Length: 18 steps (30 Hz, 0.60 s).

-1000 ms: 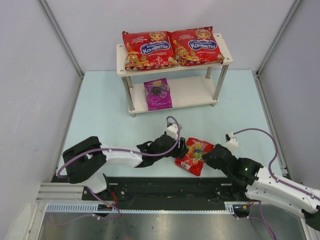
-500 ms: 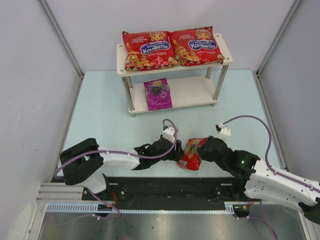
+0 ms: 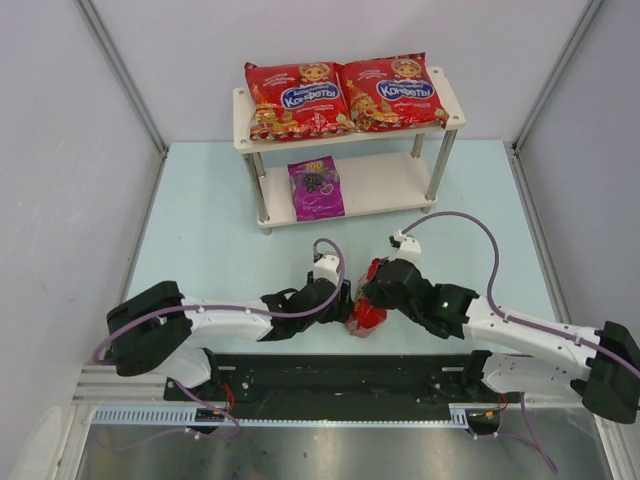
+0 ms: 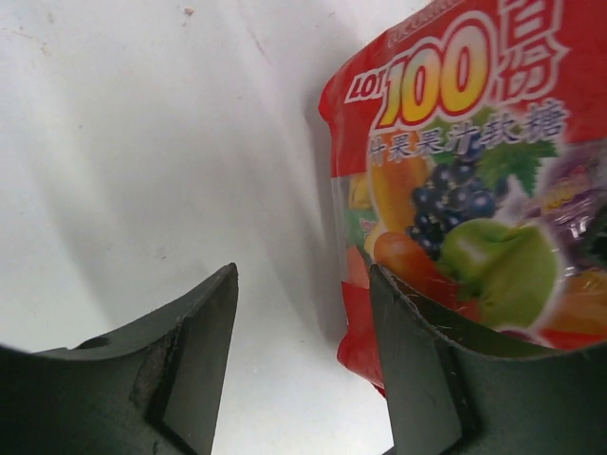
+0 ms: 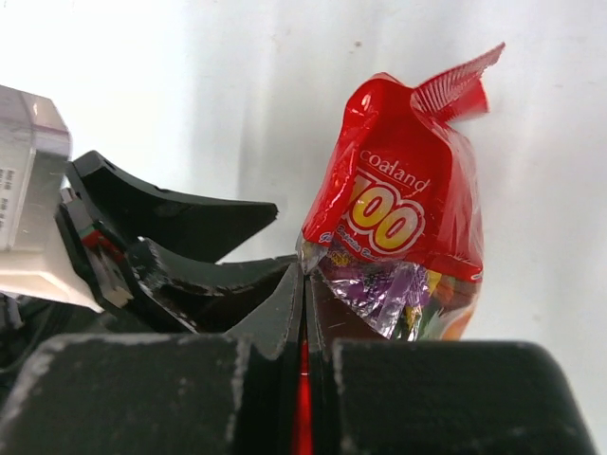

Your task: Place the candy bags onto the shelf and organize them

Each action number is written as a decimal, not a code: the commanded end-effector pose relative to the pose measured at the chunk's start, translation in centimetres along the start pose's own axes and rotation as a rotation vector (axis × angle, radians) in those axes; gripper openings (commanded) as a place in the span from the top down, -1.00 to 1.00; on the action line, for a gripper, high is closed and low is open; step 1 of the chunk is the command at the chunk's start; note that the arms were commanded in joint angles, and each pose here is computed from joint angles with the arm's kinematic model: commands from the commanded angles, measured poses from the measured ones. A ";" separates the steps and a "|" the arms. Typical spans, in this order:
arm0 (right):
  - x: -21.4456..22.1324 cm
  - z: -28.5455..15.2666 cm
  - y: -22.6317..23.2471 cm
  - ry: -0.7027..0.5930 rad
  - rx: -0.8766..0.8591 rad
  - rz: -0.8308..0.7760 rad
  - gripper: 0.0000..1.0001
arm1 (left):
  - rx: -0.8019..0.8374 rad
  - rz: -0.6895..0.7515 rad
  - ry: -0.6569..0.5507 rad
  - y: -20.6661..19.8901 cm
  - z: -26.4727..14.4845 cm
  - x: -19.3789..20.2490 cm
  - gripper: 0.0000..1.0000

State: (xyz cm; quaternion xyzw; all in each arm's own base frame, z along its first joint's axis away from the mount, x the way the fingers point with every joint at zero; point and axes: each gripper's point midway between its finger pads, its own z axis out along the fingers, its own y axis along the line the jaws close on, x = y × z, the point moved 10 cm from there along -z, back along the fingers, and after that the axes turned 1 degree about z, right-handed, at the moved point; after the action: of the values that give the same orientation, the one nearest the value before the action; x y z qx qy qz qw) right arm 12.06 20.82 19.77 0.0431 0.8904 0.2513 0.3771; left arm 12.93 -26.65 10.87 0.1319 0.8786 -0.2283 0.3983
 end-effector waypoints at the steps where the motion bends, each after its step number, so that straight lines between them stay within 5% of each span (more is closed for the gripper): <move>1: -1.6 0.2 3.6 -0.048 -0.164 0.033 1.00 | -0.029 -0.033 -0.010 0.2 -0.5 0.1 -0.24; 6: -1.3 1.1 4.0 -0.045 -0.164 0.024 1.00 | -0.323 -0.136 -0.020 3.1 -3.3 -0.2 0.02; 11: -0.7 2.3 4.7 -0.019 -0.193 0.012 0.96 | -0.382 -0.207 -0.102 5.0 -7.4 -1.4 0.02; 13: -0.3 3.1 5.3 -0.002 -0.216 -0.004 0.72 | -0.358 -0.249 -0.154 5.2 -8.9 -2.3 0.01; 15: -0.6 3.4 6.5 -0.003 -0.259 -0.019 0.19 | -0.360 -0.264 -0.168 5.6 -9.8 -2.5 0.01; 18: -0.5 4.1 8.6 0.007 -0.322 -0.067 -0.02 | -0.364 -0.288 -0.195 6.0 -10.7 -2.7 0.01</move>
State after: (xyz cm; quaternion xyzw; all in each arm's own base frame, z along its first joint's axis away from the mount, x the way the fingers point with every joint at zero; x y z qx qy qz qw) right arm 13.93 26.34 18.76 -0.0035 0.8795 0.3051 0.3651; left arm 10.83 -18.06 17.78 -0.0654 0.8717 -0.1698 0.4549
